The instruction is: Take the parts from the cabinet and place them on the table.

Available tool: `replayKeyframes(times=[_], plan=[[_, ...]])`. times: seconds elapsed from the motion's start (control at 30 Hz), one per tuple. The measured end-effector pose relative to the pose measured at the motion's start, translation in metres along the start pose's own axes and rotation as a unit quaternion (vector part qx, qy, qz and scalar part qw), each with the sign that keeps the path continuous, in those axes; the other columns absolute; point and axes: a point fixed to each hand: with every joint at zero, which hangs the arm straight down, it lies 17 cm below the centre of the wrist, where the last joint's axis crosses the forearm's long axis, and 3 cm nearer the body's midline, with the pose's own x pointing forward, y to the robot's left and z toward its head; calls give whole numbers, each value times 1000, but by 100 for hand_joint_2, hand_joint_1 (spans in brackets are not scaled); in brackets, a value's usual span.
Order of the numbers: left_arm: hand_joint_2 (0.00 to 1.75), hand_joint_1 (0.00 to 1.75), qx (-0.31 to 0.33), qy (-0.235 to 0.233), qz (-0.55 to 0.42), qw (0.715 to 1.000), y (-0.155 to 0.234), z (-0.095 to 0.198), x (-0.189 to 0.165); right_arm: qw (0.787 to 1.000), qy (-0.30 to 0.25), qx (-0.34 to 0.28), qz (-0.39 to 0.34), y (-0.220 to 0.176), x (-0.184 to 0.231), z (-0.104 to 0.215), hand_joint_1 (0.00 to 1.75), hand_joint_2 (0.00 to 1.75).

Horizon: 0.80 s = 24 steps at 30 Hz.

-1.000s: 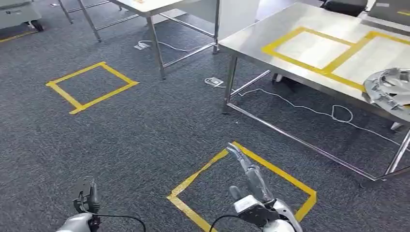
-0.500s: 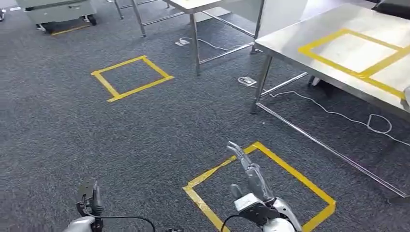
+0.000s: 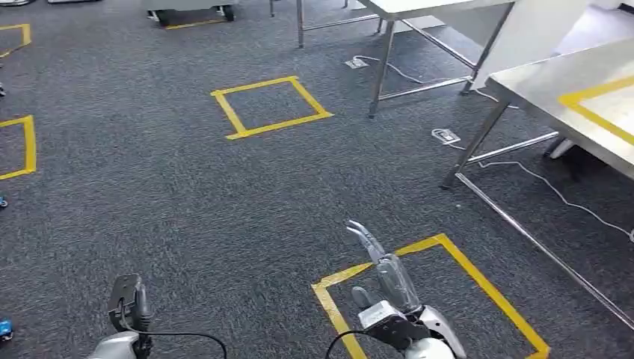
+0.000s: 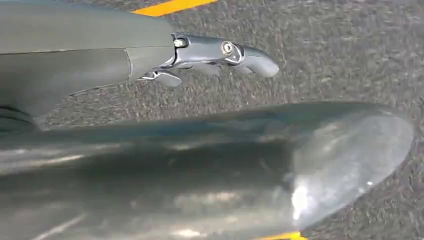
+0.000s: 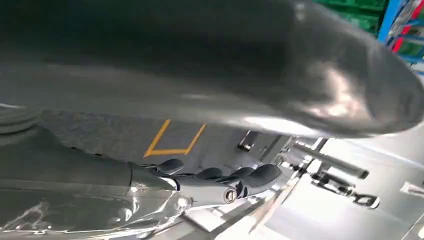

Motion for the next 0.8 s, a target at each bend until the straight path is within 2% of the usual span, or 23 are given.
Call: replayKeyframes(times=[0.3,0.47,0.8], plan=[[0,0,9,1,-1,1000,6,0,-7,1000,-9,4,-2,2,4,-4,0,0],[0,0,9,-3,7,1000,-5,2,3,1000,-12,5,-3,3,6,-7,0,0],[0,0,9,-3,9,1000,-12,5,-1,1000,-19,4,-1,1,10,-12,0,0]])
